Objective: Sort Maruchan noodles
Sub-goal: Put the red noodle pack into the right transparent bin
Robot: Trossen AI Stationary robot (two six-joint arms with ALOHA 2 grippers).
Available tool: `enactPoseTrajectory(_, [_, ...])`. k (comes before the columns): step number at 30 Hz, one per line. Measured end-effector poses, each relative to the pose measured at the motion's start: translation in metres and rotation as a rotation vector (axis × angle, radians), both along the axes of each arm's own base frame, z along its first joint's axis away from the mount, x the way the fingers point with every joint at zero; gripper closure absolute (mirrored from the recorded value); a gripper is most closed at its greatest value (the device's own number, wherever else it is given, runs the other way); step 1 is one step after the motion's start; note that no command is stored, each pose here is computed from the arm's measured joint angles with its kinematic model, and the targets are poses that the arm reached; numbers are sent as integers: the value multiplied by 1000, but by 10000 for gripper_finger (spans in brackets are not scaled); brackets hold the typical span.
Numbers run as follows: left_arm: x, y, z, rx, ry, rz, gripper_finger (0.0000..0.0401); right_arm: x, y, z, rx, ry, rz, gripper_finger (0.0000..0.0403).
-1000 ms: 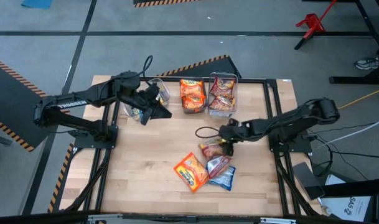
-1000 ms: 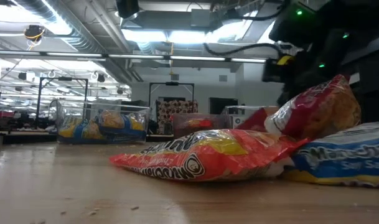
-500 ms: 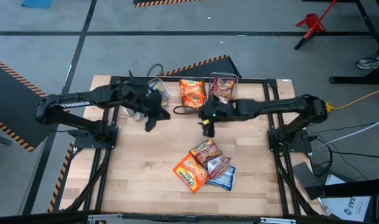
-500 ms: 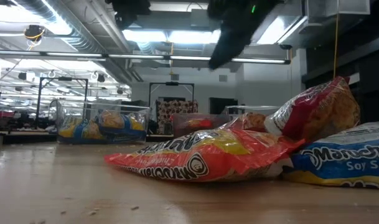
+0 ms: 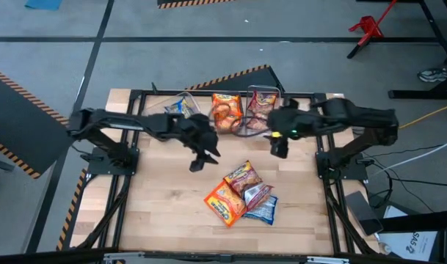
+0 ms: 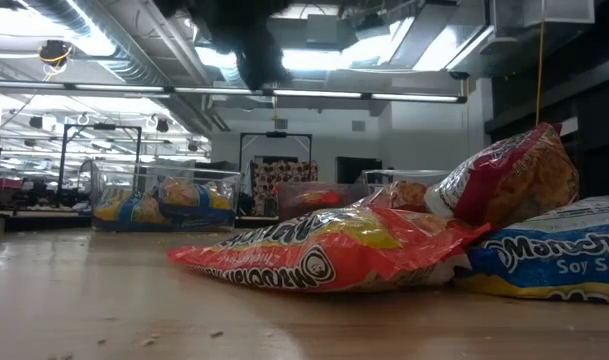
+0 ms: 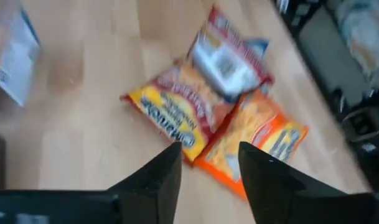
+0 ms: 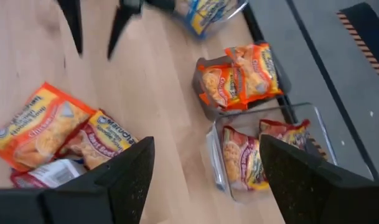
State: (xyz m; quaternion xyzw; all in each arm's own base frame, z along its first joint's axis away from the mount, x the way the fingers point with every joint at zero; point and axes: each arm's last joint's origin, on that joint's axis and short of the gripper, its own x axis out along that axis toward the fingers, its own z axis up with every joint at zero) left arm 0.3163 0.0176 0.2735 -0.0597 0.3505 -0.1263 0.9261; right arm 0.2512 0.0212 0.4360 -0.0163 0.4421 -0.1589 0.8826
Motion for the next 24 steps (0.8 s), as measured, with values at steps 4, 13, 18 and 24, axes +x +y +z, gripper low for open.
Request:
enactPoseTrajectory(4, [20,0,-32,21,63,-46,223,-20,8,7,3,-25,-63,125])
enactPoseTrajectory(13, [47,2,-89,-18,166,-44,161,-33,20,4,12,10,-145,125])
enactPoseTrajectory(18, [53,-1,-116,-62,261,23,145,-34,26,3,29,-7,-159,125])
enactPoseTrajectory(24, [65,-18,-130,-38,224,55,144,-35,28,3,59,-23,-189,125])
